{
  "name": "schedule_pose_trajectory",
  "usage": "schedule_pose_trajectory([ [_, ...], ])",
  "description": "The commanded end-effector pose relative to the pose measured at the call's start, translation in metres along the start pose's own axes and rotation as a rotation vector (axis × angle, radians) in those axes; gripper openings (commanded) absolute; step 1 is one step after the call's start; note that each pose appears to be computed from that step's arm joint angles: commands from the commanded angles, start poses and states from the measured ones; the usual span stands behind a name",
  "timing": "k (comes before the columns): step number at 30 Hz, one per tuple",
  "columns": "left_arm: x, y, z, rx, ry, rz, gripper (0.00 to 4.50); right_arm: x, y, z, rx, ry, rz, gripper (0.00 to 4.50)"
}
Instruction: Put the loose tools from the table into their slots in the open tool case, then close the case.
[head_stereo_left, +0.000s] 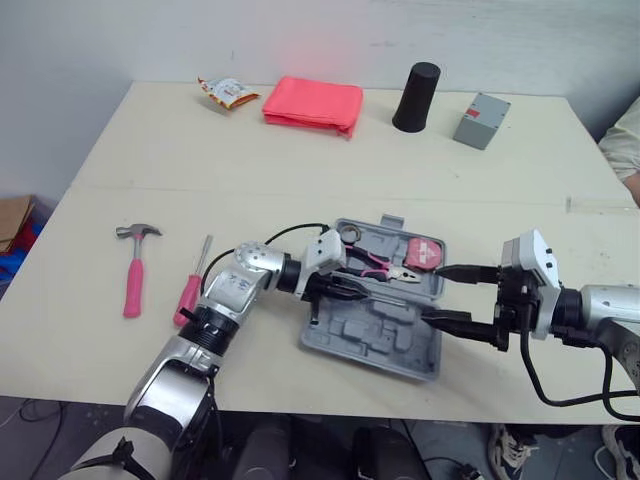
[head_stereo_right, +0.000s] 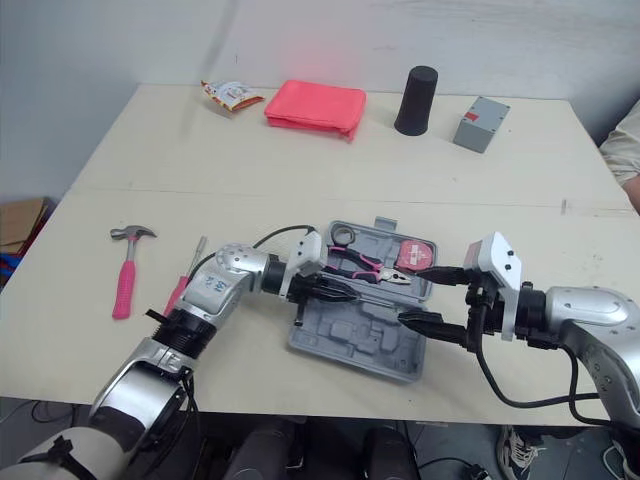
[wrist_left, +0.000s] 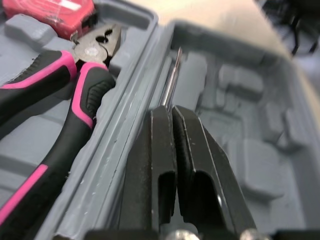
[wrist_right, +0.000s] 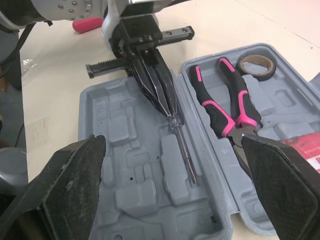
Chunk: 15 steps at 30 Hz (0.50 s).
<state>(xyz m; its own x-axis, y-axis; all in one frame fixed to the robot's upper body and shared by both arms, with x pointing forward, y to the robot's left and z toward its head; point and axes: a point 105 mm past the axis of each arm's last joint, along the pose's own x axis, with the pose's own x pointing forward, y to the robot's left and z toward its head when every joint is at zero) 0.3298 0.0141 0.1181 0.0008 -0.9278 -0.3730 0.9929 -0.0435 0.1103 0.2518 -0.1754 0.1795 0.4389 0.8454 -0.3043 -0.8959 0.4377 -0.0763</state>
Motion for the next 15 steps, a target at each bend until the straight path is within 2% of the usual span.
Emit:
schedule_pose_trajectory([
  [1, 0.008, 0.000, -0.020, 0.005, 0.089, -0.005, 0.08, 0.001, 0.003, 0.006, -0.024, -0.021, 0.003, 4.50],
  [4, 0.013, -0.003, -0.029, -0.027, 0.129, -0.026, 0.08, 0.000, 0.003, 0.012, -0.001, -0.076, -0.006, 4.50],
  [9, 0.012, -0.003, -0.037, -0.049, 0.197, -0.026, 0.08, 0.000, 0.006, 0.011, 0.006, -0.079, -0.009, 4.50],
  [15, 0.012, -0.012, -0.051, 0.045, 0.322, -0.062, 0.08, -0.002, 0.006, 0.007, 0.013, -0.070, -0.025, 4.50],
])
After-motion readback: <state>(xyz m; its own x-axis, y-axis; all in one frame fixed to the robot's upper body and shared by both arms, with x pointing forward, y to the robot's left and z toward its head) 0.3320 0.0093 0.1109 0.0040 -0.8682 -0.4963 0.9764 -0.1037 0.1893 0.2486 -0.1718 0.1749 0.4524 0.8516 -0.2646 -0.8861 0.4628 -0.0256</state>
